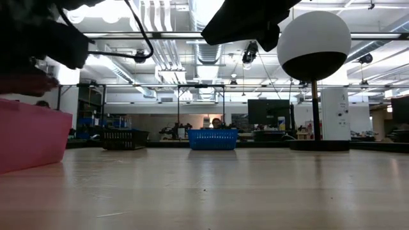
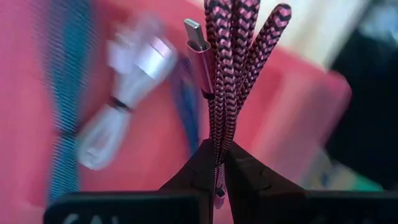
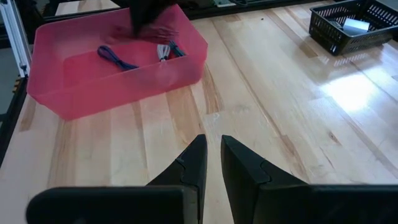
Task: Pick and place items into bin
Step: Put the blue tied charger cable into the red bin, then return to Home Position
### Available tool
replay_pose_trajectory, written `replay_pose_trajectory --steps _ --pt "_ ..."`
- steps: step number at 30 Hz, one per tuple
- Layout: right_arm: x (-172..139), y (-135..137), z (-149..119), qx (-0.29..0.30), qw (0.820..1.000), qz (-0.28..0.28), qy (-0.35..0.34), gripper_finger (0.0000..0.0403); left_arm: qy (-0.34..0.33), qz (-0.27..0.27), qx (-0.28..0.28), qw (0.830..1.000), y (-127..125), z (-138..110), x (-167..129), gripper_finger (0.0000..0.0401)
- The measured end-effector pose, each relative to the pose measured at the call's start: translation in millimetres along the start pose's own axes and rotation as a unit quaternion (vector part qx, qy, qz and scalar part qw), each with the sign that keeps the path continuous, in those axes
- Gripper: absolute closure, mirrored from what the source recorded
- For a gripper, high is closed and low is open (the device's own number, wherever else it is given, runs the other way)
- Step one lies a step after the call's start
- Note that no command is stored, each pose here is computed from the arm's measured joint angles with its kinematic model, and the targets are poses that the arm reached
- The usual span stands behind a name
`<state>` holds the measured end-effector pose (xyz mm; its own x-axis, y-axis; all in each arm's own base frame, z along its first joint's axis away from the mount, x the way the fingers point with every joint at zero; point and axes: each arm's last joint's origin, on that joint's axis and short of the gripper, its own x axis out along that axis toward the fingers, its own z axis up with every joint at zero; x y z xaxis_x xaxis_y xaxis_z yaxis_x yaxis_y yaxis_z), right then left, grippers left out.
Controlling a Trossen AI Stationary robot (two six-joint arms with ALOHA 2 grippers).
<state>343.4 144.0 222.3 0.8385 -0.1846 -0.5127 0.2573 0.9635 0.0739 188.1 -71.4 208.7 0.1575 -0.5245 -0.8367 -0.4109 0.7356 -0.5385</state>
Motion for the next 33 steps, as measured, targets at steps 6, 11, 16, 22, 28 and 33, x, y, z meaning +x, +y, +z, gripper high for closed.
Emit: replay_pose_trajectory --steps 6,11,16,22,28,33 --pt "-0.1 0.1 -0.1 0.0 1.0 0.0 0.0 0.0364 0.077 -0.077 0.089 0.99 -6.6 -6.8 1.5 0.0396" --pt "-0.1 0.1 -0.1 0.0 1.0 0.0 0.0 0.0364 0.095 -0.126 0.149 0.976 -13.1 -8.4 2.1 0.0396" --pt "-0.1 0.1 -0.1 0.0 1.0 0.0 0.0 0.0364 0.094 -0.152 0.15 0.973 -17.4 -6.4 1.9 0.0387" --pt "-0.1 0.1 -0.1 0.0 1.0 0.0 0.0 0.0364 0.072 -0.175 0.162 0.969 -23.3 -2.3 1.4 0.0345" --pt "-0.1 0.1 -0.1 0.0 1.0 0.0 0.0 0.0364 0.071 -0.176 0.164 0.968 -22.6 -2.3 2.6 0.0295" --pt "0.0 -0.1 -0.5 -0.001 1.0 0.0 0.001 0.0364 0.069 -0.181 0.168 0.967 -24.6 -1.6 0.7 0.0261"
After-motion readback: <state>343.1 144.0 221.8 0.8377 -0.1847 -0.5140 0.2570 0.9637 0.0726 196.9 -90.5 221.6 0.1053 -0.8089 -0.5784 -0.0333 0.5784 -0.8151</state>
